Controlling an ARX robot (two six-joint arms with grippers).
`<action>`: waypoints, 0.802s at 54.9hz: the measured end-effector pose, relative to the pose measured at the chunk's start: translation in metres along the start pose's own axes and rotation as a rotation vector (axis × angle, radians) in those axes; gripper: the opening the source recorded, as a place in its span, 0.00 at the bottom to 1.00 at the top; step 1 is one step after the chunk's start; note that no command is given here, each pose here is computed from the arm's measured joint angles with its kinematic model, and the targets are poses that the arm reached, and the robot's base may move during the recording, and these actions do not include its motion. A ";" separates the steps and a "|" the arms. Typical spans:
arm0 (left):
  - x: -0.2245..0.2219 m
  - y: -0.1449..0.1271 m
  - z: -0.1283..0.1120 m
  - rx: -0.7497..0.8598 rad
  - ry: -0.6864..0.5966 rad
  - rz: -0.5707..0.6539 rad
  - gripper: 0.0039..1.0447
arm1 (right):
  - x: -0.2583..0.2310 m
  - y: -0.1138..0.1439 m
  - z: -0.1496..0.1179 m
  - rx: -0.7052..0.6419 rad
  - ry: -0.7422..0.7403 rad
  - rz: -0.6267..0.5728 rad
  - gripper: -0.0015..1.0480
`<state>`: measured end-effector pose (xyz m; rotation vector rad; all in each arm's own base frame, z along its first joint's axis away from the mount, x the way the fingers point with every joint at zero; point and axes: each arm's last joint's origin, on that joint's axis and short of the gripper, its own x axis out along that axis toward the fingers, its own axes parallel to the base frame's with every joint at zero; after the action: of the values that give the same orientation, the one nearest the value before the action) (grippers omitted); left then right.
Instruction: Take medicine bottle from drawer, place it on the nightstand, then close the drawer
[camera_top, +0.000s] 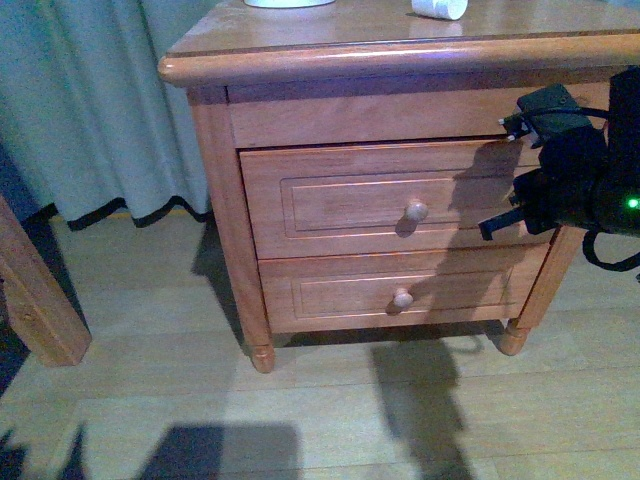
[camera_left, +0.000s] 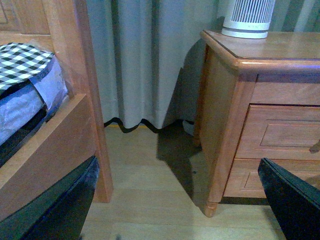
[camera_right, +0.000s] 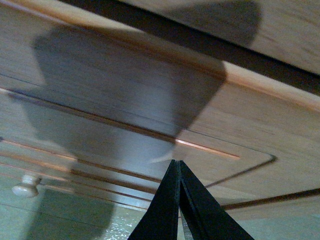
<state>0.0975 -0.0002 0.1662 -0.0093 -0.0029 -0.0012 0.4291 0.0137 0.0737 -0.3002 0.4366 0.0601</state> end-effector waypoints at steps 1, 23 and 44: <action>0.000 0.000 0.000 0.000 0.000 0.000 0.94 | 0.000 -0.001 0.000 0.002 -0.001 0.001 0.03; 0.000 0.000 0.000 0.000 0.000 0.000 0.94 | -0.125 -0.012 0.078 0.397 -0.149 0.184 0.03; 0.000 0.000 0.000 0.000 0.000 0.000 0.94 | -0.343 -0.029 0.112 0.437 -0.427 0.028 0.03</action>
<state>0.0975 -0.0002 0.1662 -0.0090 -0.0029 -0.0012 0.1675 0.0224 0.3244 0.1504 0.0229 0.0530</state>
